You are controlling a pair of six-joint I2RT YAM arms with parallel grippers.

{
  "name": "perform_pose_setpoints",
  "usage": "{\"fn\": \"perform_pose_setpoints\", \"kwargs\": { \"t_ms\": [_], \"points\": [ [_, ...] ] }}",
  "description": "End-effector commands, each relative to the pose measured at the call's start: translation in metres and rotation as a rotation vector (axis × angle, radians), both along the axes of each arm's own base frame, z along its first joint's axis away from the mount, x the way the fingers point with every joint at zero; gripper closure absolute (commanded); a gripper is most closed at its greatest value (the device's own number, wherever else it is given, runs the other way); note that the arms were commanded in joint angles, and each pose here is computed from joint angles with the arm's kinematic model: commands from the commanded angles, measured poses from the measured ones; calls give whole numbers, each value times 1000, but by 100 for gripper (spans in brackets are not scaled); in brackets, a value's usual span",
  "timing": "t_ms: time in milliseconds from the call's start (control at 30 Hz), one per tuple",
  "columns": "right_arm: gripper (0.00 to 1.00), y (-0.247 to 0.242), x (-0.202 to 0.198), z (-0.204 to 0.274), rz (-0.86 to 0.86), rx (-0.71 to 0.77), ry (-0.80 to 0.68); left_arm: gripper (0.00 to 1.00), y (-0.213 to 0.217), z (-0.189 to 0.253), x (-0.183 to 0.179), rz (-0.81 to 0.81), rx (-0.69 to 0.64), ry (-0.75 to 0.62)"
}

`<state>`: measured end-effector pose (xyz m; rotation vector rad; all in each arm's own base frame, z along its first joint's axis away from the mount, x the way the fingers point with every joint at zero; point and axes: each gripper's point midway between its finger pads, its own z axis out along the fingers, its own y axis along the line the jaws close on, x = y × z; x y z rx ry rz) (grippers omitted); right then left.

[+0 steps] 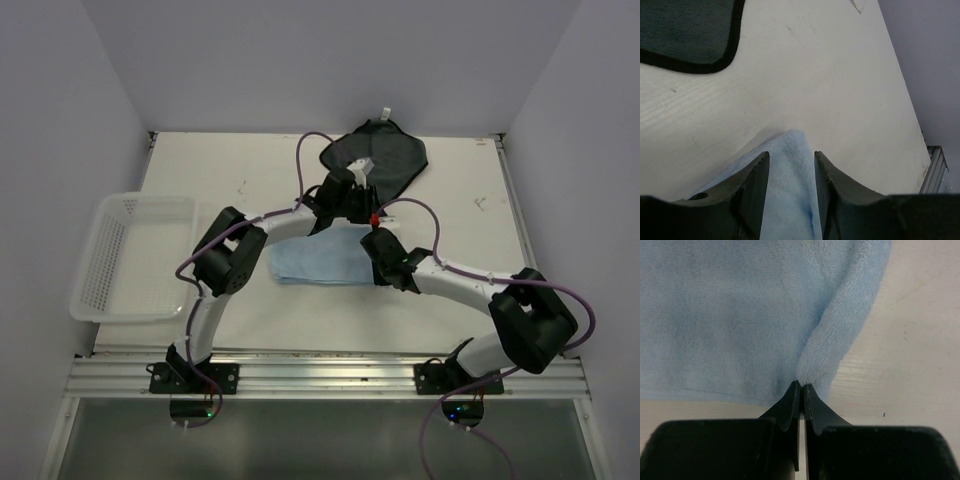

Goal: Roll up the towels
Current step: Roll the towel

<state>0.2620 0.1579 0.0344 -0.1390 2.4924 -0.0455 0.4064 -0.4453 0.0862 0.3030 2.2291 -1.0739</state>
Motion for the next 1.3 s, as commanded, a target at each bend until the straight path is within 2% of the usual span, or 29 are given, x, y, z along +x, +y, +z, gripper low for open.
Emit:
{"fn": "perform_pose_setpoints", "kwargs": {
  "t_ms": [0,167,467,867,933,1267],
  "points": [
    [100,4,6,-4,4,5,-27,53,-14,37,4,-41,-127,-39],
    [100,3,8,-11,3,-8,-27,45,-20,32,-3,-74,-149,-8],
    [100,4,6,-17,25,-11,-27,37,-22,17,-9,-100,-145,35],
    [100,5,5,-24,54,-44,-21,34,-23,21,-12,-132,-135,38],
    [100,5,4,-25,55,-47,-21,30,-26,14,-14,-145,-130,55],
    [100,2,3,-31,47,-57,-15,29,-41,-23,-10,-170,-35,101]
  ]
}}
